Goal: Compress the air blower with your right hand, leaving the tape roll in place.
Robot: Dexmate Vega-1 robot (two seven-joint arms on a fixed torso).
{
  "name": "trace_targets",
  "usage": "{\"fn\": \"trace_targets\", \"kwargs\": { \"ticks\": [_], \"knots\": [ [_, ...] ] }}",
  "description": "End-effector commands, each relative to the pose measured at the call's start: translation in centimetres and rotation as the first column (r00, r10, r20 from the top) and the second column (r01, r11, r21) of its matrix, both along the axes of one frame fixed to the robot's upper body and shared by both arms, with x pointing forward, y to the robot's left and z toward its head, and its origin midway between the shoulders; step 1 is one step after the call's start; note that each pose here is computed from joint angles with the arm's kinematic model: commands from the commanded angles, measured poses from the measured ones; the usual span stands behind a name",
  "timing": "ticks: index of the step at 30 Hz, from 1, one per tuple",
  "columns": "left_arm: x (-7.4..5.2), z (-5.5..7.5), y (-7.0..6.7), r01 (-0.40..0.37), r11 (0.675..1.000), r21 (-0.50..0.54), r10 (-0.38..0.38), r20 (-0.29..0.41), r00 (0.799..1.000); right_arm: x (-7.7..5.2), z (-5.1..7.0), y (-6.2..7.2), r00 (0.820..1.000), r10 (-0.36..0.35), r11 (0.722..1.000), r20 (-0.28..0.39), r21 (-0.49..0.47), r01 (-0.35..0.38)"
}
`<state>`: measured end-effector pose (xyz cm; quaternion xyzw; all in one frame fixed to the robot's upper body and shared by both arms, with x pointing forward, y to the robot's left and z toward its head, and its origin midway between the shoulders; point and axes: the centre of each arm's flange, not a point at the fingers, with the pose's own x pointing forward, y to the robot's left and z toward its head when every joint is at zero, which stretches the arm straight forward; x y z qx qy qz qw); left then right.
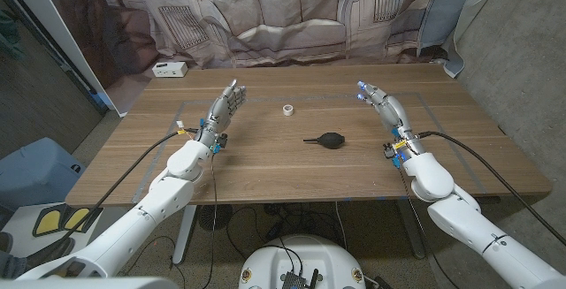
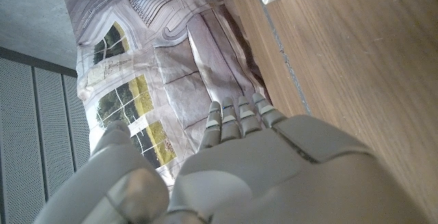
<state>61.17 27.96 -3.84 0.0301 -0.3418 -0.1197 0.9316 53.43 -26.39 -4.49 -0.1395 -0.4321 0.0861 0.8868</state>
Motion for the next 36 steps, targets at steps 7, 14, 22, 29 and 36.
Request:
{"fn": "trace_targets", "kwargs": {
  "ticks": [7, 14, 22, 29, 36],
  "knots": [
    [-0.2, 0.0, -0.6, 0.007, 1.0, 0.029, -0.007, -0.002, 1.0, -1.9, -0.9, 0.8, 0.996, -0.082, 0.993, 0.042, -0.077, 0.085],
    [-0.4, -0.3, -0.7, 0.008, 1.0, 0.015, -0.008, -0.001, 1.0, -2.5, -1.0, 0.9, 0.984, -0.16, 0.976, 0.073, -0.135, 0.168],
    [-0.8, -0.5, -0.6, 0.004, 1.0, 0.008, -0.004, 0.003, 1.0, -3.2, -1.0, 1.3, 0.969, -0.219, 0.954, 0.111, -0.186, 0.237],
    [-1.1, -0.6, -0.5, 0.002, 1.0, 0.005, -0.002, 0.003, 1.0, -3.5, -1.2, 1.8, 0.948, -0.28, 0.926, 0.151, -0.22, 0.308],
    [-1.0, -0.9, -0.6, 0.01, 1.0, 0.005, -0.01, -0.007, 1.0, -3.8, -1.3, 2.6, 0.931, -0.323, 0.894, 0.168, -0.268, 0.359]
  ]
}}
